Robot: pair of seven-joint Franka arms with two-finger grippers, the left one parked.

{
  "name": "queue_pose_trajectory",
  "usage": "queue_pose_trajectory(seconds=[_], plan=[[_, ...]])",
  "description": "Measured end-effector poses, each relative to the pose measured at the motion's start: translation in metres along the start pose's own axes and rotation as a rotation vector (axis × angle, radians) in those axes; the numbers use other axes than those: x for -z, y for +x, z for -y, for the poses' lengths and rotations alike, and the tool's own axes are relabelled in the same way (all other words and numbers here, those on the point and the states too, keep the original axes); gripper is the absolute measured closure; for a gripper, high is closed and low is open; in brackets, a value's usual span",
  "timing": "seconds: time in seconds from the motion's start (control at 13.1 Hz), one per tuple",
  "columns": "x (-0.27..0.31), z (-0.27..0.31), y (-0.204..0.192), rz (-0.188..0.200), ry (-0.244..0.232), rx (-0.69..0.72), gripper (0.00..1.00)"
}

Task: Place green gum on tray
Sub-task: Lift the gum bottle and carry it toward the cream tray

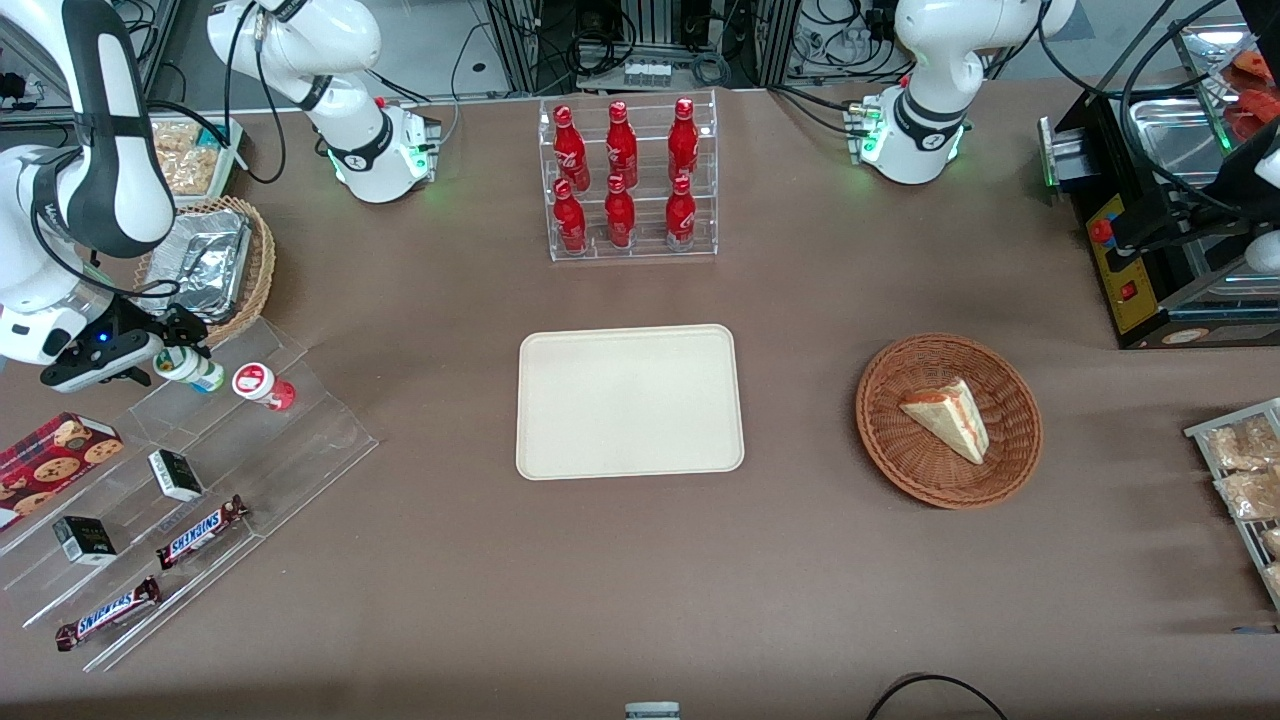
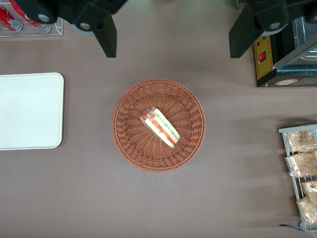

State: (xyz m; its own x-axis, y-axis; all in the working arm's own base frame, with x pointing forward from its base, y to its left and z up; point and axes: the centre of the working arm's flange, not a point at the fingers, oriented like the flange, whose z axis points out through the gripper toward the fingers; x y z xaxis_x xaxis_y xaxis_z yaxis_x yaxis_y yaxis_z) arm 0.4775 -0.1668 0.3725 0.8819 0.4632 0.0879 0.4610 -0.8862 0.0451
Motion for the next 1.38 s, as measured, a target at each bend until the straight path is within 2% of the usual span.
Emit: queue_pose_trajectory(seconds=[0.08, 0.31, 0.61, 0.99, 1.22, 1.38], plan=[[0.0, 0.0, 0.0, 0.0, 0.004, -0.002, 0.09], [0.0, 0.0, 0.0, -0.001, 0.008, -0.024, 0.42], [0.009, 0.0, 0.005, 0.024, 0.038, -0.024, 0.42], [0.083, 0.0, 0.026, 0.115, 0.148, 0.001, 0.42], [0.139, 0.047, 0.058, 0.154, 0.185, -0.034, 0.42], [0.161, 0.099, 0.087, 0.157, 0.172, -0.074, 0.42]])
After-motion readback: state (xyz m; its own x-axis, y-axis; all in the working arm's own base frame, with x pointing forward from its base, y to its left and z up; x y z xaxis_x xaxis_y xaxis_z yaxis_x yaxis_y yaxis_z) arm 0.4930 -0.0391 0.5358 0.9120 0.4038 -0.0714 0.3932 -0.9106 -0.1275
